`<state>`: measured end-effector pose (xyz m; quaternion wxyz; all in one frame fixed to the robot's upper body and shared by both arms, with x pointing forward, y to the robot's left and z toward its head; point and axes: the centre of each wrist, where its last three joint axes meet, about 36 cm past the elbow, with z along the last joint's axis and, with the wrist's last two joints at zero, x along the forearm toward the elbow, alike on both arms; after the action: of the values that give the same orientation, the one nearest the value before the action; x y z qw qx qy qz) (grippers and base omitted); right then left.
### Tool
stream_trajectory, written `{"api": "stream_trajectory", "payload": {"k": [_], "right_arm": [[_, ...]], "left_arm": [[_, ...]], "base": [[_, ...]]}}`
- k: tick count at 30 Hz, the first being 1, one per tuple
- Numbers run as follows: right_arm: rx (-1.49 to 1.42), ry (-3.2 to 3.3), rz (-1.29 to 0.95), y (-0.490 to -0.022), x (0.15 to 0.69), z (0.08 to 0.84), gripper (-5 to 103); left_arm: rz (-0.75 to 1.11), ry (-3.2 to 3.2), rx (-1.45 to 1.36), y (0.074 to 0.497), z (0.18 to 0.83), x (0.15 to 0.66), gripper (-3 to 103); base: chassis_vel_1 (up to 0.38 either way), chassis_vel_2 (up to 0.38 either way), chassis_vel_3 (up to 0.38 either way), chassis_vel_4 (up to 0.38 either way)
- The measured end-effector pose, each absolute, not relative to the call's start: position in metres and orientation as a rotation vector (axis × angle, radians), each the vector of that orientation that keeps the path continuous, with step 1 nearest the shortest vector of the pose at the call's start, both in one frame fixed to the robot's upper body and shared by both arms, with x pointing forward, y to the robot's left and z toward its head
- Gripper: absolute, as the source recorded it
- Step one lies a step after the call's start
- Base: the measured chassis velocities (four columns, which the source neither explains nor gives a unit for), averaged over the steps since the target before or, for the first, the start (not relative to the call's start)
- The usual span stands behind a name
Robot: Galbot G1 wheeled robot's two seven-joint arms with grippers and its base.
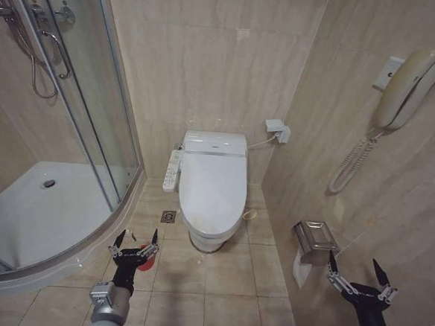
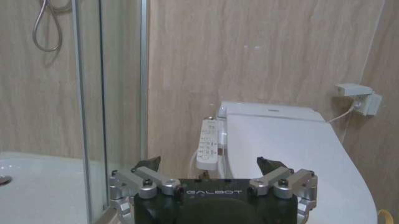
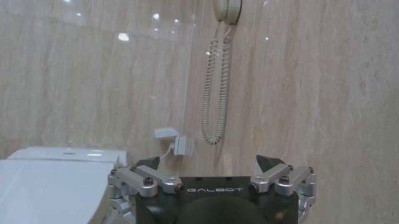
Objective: Open the toilet lid, clean the toilet bowl with a toilet brush, close the toilet lid, and flush.
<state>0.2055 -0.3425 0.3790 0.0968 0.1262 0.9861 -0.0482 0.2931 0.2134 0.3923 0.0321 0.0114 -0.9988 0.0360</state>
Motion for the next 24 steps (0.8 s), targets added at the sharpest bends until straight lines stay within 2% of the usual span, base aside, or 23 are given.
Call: {"api": "stream_trajectory", "payload": {"k": [24], "right_arm": [[0.374, 2.920, -0.143, -0.3425, 0.2055, 0.3790, 100]], "left_arm": [[0.105, -3.066, 0.050, 0.2111, 0.3894, 0.2897, 100]], "base": [[0.000, 0.000, 0.000, 0.000]]}}
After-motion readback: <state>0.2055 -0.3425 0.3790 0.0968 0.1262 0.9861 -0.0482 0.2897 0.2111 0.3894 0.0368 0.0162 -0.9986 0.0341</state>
